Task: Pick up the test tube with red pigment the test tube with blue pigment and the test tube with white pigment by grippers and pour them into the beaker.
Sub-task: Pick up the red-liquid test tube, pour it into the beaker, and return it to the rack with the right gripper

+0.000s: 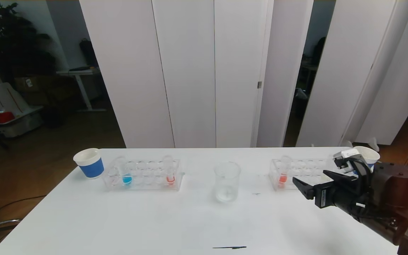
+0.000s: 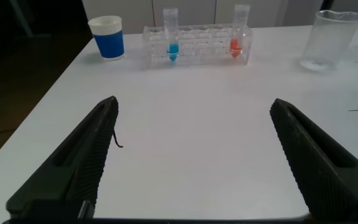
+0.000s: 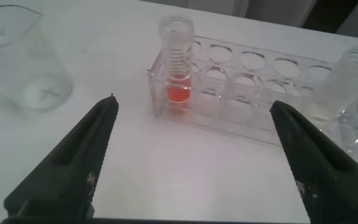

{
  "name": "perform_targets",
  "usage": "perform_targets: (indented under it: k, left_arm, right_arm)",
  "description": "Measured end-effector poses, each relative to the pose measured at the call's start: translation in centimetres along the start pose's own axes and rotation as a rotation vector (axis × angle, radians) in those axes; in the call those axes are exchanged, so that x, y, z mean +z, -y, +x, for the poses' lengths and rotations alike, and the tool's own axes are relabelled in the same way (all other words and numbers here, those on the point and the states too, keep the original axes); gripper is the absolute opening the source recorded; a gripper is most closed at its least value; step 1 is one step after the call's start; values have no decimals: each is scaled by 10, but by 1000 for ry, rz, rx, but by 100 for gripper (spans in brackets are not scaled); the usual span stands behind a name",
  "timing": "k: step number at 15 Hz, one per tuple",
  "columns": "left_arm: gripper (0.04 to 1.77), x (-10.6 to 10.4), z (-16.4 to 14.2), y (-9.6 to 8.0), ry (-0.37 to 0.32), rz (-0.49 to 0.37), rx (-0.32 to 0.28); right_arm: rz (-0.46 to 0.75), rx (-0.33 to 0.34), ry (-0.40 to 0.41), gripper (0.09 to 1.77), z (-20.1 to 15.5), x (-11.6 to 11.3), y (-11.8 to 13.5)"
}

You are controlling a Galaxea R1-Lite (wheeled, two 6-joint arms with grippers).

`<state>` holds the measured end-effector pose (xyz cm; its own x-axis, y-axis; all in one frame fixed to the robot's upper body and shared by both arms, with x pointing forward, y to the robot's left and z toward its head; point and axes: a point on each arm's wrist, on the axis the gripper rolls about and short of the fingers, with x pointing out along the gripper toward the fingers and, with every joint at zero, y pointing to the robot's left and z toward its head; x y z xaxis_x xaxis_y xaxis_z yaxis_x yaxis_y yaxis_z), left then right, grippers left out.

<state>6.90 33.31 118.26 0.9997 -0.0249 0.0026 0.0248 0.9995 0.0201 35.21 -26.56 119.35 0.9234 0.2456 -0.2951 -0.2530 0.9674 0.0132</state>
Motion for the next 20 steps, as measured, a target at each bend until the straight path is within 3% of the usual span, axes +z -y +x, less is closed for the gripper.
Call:
perform_targets:
  k: [8,20]
  left_arm:
    - [175,0,0,0,0,0,-1]
    - [175,0,0,0,0,0,-1]
  right_arm:
    - [-2,17,40,175,58,5,-7]
    - [-7,27,18,175,89,-8,-12]
